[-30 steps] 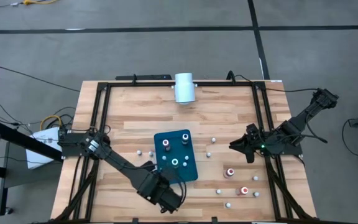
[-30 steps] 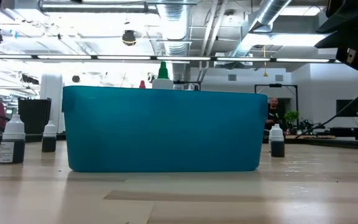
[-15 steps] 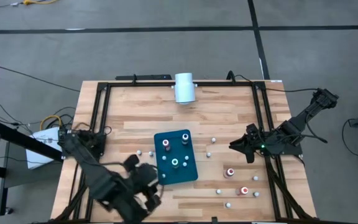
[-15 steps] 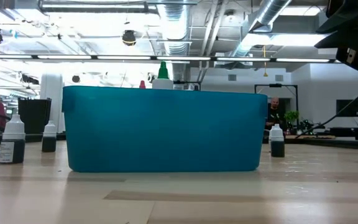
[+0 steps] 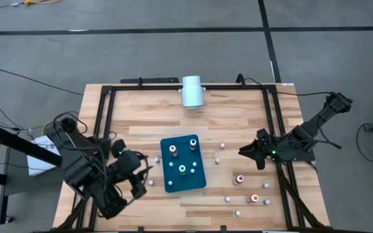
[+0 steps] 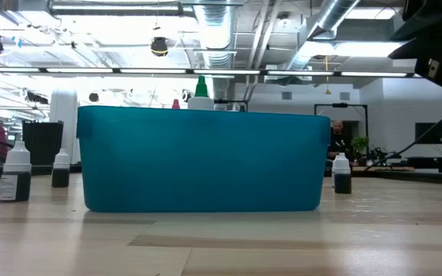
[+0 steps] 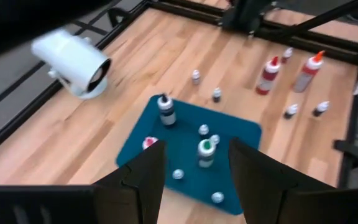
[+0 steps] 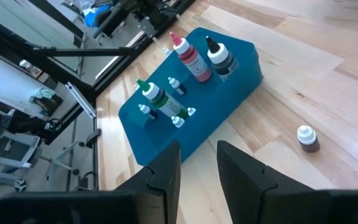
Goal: Pick & Place food coloring
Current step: Put the big red food coloring bottle into the blue bin
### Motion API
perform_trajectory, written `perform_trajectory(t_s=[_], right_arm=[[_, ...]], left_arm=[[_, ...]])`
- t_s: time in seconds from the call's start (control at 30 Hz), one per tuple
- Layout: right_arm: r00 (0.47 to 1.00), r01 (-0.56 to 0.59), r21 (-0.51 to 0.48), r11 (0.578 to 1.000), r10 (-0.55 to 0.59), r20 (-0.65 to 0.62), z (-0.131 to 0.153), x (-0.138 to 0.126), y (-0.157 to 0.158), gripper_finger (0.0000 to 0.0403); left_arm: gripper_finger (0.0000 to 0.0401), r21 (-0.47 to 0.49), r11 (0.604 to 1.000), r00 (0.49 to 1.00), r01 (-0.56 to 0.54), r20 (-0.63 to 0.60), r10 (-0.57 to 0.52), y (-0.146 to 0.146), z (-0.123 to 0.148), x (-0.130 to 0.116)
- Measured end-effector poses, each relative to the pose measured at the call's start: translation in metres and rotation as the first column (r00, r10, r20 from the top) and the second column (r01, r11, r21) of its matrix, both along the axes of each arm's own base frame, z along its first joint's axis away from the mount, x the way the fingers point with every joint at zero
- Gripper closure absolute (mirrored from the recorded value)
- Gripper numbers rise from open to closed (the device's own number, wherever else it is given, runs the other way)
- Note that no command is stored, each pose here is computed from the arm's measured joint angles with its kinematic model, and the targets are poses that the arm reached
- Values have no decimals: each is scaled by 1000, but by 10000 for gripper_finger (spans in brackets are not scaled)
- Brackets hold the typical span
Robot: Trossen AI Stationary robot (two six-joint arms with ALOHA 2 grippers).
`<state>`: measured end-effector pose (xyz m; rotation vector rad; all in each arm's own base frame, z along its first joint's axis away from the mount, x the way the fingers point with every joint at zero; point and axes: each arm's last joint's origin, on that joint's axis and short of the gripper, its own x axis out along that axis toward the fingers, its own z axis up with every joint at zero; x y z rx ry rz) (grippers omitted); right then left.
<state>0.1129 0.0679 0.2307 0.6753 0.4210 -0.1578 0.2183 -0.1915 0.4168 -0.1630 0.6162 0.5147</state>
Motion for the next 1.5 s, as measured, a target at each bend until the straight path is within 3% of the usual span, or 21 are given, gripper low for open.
perform_trajectory(t_s=[0.37,0.73,0.9,1.13,1.3,1.5], right_arm=[[1000,-18,-43,999,18,9,1,0,0,308],[1000,-18,-45,999,19,9,1,0,0,308],[998,-52,-118,992,56,32,3,2,1,308],[978,-96,-230,968,135,158,18,6,5,308],[963,-108,-254,961,165,213,24,8,7,308],[960,-155,-273,949,210,187,36,10,16,308]], left_arm=[[236,-57,993,995,-101,13,102,50,-47,-49],[236,-151,988,991,3,134,18,83,-96,-81],[236,-175,984,984,43,179,-11,94,-117,-92],[236,-232,970,972,76,233,-20,106,-149,-104],[236,-283,954,956,96,293,-9,110,-173,-108],[236,-302,948,950,103,312,-4,114,-192,-112]])
